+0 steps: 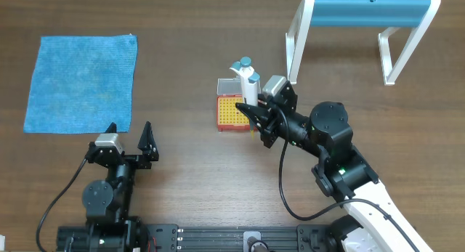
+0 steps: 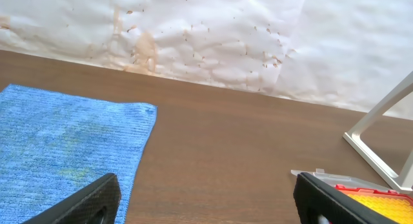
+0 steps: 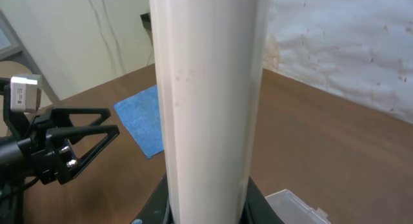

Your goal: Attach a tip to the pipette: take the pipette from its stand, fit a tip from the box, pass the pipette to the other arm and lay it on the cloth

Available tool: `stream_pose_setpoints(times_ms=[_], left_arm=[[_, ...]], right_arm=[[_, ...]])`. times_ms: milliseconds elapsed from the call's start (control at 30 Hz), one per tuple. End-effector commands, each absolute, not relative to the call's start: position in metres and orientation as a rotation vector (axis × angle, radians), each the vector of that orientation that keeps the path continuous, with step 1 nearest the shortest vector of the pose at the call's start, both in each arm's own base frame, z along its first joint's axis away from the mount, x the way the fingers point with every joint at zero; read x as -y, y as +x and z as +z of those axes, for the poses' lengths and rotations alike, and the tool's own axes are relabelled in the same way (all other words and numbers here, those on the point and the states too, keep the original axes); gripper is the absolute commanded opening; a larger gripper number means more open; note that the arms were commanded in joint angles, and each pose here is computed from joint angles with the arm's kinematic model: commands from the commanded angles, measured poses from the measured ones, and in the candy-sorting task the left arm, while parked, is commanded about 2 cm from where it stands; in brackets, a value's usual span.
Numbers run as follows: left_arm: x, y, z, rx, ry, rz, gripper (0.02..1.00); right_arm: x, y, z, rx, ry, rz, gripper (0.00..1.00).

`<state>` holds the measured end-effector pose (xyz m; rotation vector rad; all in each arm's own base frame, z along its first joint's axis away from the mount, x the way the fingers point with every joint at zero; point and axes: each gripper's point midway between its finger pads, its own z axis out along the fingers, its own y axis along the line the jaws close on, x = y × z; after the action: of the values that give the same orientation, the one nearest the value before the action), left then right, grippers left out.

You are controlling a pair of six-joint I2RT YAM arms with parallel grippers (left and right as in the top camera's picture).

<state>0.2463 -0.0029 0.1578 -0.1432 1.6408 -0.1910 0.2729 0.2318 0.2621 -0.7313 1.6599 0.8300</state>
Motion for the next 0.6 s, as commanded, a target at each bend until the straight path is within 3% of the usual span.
stream_pose_setpoints(times_ms=[33,200,300,400,433,467,533,600], left_arm=[[0.003,0.246,0.156,-1.644,-0.140,-0.186,0.869],[0.006,0.246,0.157,-1.641,-0.155,-0.231,0.869],[0.063,0.234,0.168,-1.646,-0.243,-0.835,0.866],[0.098,0.214,0.170,-1.707,-0.612,-1.471,0.866],[0.097,0.215,0.169,-1.700,-0.649,-1.483,0.866],[0.091,0.219,0.171,-1.674,-0.677,-1.461,0.998],[0.068,0.231,0.181,-1.523,-0.874,-1.464,0.998],[0.059,0.233,0.207,-1.404,-0.816,-1.446,0.998]], right_arm=[[-0.234,0.277,0.263,-1.710,-0.650,0.916,0.080],[-0.235,0.278,0.277,-1.720,-0.514,1.036,0.082],[-0.235,0.278,0.277,-1.724,-0.514,1.035,0.075],[-0.235,0.278,0.277,-1.718,-0.525,1.025,0.077],[-0.235,0.278,0.277,-1.712,-0.536,1.016,0.080],[-0.235,0.279,0.276,-1.713,-0.535,1.015,0.080],[-0.235,0.281,0.274,-1.727,-0.514,1.020,0.080],[-0.235,0.280,0.269,-1.774,-0.467,1.061,0.082]])
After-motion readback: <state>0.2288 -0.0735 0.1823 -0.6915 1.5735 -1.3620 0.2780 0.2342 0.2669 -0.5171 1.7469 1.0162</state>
